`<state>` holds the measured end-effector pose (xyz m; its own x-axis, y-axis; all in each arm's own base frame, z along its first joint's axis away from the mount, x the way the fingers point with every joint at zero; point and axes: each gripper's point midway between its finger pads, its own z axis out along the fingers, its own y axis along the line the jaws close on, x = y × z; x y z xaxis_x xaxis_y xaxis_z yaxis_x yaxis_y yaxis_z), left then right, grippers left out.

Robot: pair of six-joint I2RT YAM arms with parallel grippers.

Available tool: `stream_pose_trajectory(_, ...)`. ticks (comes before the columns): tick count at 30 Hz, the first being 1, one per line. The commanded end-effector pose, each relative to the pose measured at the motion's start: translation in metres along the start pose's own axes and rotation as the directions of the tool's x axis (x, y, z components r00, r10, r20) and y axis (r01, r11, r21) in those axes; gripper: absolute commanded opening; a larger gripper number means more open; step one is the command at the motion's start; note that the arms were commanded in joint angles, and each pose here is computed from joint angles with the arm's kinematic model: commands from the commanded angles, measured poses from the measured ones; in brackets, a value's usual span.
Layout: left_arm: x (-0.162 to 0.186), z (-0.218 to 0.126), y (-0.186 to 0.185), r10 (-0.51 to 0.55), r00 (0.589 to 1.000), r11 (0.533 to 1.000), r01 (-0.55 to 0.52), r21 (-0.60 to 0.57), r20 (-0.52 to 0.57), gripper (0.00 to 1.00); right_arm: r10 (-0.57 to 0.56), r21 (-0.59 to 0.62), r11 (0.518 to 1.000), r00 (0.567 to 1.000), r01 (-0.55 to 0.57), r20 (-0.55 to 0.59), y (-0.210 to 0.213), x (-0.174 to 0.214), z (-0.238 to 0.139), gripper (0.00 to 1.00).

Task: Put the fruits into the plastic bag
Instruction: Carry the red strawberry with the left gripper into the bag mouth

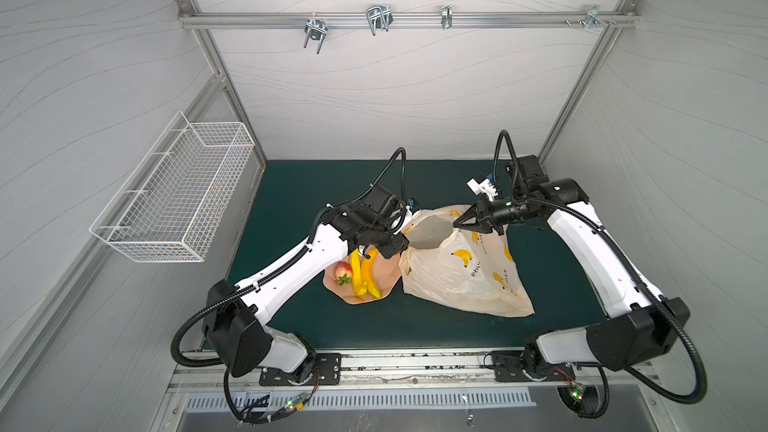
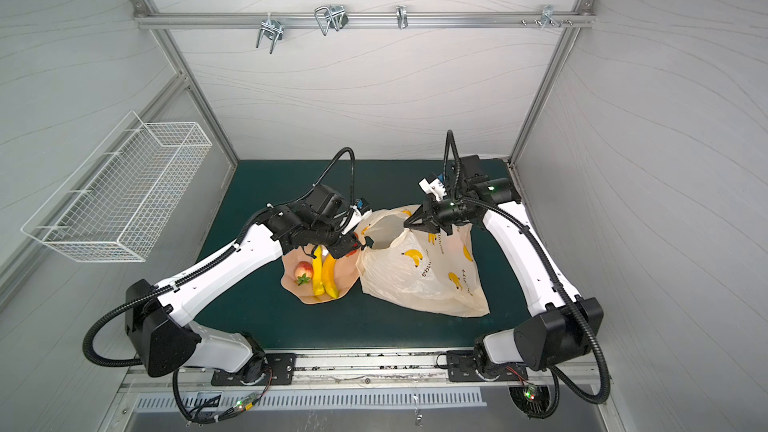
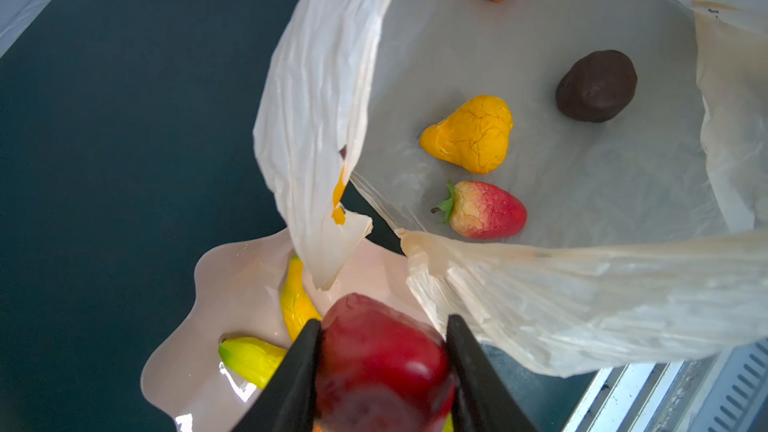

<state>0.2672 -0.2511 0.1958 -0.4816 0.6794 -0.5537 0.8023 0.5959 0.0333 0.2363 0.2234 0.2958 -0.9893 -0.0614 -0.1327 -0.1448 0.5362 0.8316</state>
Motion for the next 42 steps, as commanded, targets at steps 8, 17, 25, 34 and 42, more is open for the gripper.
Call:
stream_pose_trajectory(8, 0.006, 0.026, -0.01, 0.088, 0.995, 0.996, -0.088, 0.006, -0.045, 0.38, -0.006, -0.02, 1.0, 1.0, 0.005, -0.021, 0.007, 0.0, -0.001, 0.0)
stream_pose_trajectory(17, 0.002, 0.051, -0.015, 0.117, 0.986, 0.993, -0.115, 0.025, -0.123, 0.37, -0.008, -0.038, 0.999, 1.0, 0.007, -0.027, 0.011, 0.001, -0.001, 0.0)
stream_pose_trajectory(25, -0.025, 0.061, -0.019, 0.132, 0.986, 0.991, -0.126, 0.054, -0.106, 0.37, -0.016, -0.055, 0.998, 0.999, 0.013, -0.047, 0.014, 0.005, 0.002, 0.0)
stream_pose_trajectory(34, -0.043, 0.076, -0.021, 0.084, 0.994, 0.994, -0.079, 0.069, -0.073, 0.36, -0.02, -0.071, 0.997, 0.998, 0.016, -0.056, 0.016, 0.006, 0.004, 0.0)
stream_pose_trajectory(42, -0.065, 0.078, -0.044, -0.078, 0.997, 0.974, 0.076, 0.215, 0.004, 0.36, -0.028, -0.083, 0.996, 0.998, 0.023, -0.061, 0.018, 0.006, 0.004, 0.0)
